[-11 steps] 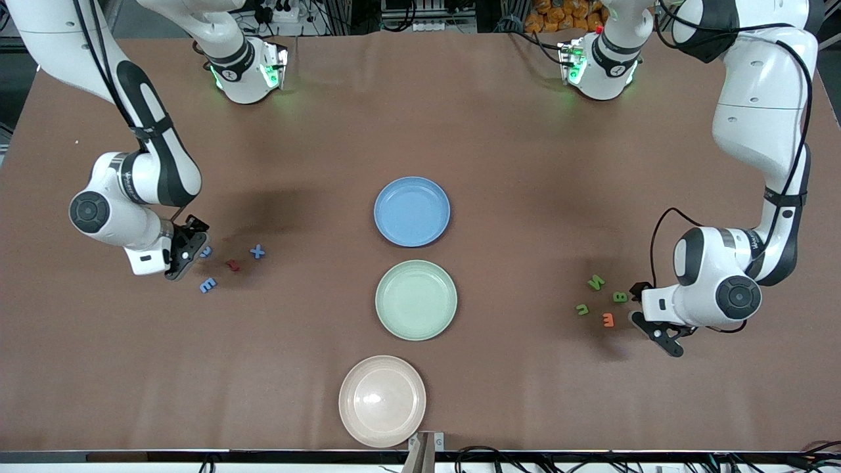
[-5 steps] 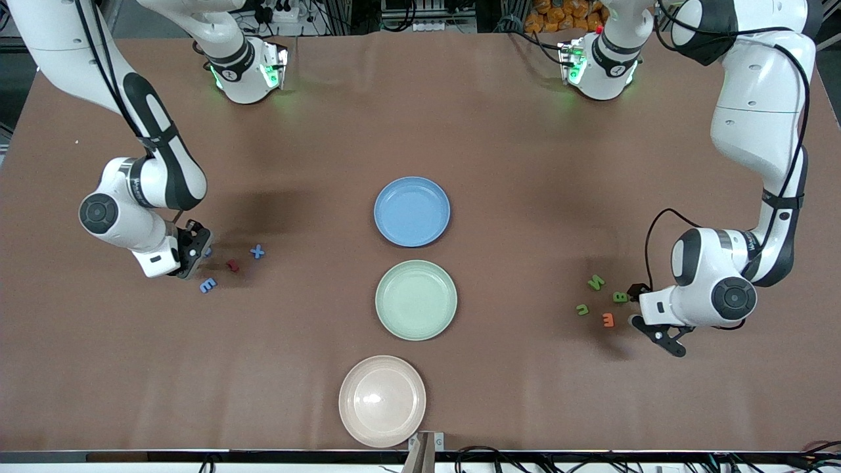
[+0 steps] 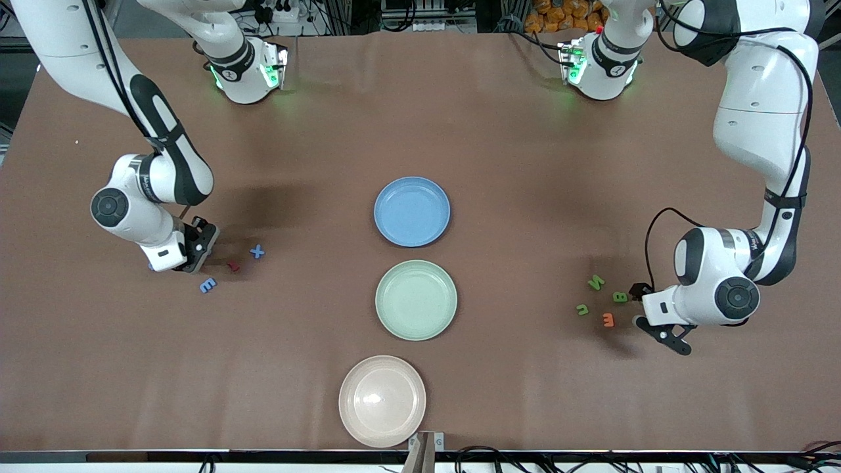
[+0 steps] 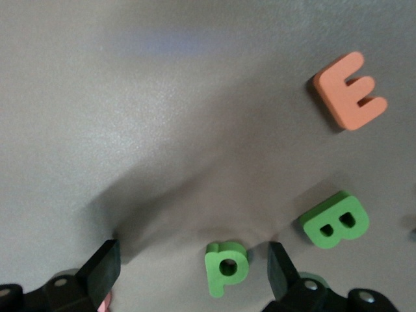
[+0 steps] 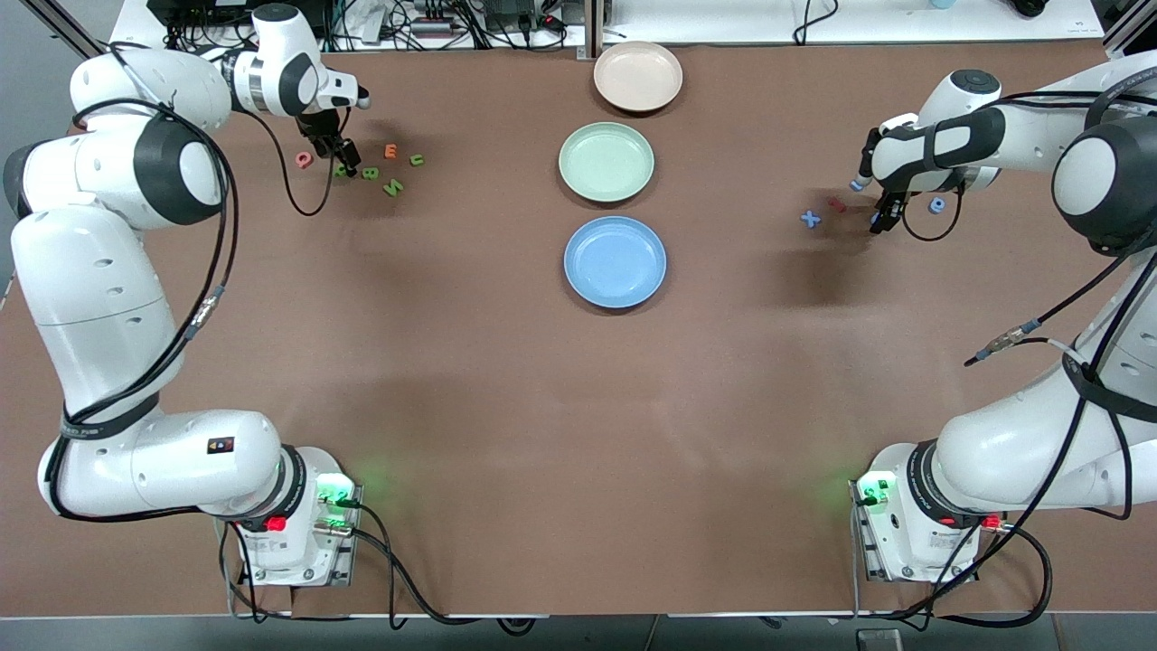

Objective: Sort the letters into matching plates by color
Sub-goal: 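Grasp the blue C with the right gripper while the left gripper grasps green P, then drop the C on the blue plate while the left gripper drops P on green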

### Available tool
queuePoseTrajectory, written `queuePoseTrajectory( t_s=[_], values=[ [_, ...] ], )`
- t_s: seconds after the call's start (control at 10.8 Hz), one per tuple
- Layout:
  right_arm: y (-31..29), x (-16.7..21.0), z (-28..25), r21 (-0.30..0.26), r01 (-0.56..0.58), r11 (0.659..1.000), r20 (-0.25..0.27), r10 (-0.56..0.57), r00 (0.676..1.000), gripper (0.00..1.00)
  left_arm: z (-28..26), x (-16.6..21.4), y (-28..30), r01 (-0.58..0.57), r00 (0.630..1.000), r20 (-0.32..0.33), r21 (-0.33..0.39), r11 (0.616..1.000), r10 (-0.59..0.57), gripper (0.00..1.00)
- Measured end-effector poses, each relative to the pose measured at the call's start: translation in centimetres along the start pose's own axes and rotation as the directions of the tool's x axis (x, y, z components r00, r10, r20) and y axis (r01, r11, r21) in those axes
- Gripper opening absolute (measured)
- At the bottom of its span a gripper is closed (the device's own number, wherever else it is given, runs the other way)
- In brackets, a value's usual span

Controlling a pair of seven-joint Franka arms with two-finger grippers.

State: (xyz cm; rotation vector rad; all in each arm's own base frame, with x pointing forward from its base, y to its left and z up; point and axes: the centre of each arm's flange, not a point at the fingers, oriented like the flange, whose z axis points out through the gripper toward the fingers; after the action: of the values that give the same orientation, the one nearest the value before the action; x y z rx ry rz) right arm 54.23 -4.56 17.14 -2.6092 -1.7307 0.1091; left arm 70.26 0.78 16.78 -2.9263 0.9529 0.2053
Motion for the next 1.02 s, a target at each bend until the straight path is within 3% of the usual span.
queuePoseTrajectory(
  t_s=[0.19,0.28,0.37,0.65,0.74,1.02],
  values=[
    [0.1,-0.2,0.0,-0.007,0.020,1.000,-0.002,-0.020,1.000,0.59,0.2,-0.2,-0.2,0.003,1.000,0.003,-0.002,1.000,-0.003,1.00],
    [0.4,-0.4,-0.2,-0.023,0.057,0.998,-0.007,-0.057,0.998,0.50,0.1,-0.2,-0.1,0.003,1.000,0.003,-0.002,1.000,-0.003,0.95],
    [0.6,-0.7,-0.3,-0.035,0.093,0.995,-0.009,-0.093,0.996,0.34,-0.3,-0.2,-0.2,0.003,1.000,0.000,0.002,1.000,-0.003,0.81],
    [0.8,-0.8,-0.8,-0.030,0.097,0.995,-0.009,-0.097,0.995,0.34,-1.1,-0.1,0.2,-0.002,1.000,-0.004,0.003,1.000,0.002,0.37],
    [0.9,-0.4,-1.8,-0.001,0.076,0.997,-0.004,-0.076,0.997,0.34,-1.2,-0.1,0.3,-0.001,1.000,-0.004,0.004,1.000,0.001,0.29],
    [1.1,5.0,-8.2,0.057,-0.027,0.998,0.018,0.026,1.000,0.34,-1.2,0.1,0.5,0.033,0.999,-0.006,0.004,0.999,-0.033,0.29]
  ],
)
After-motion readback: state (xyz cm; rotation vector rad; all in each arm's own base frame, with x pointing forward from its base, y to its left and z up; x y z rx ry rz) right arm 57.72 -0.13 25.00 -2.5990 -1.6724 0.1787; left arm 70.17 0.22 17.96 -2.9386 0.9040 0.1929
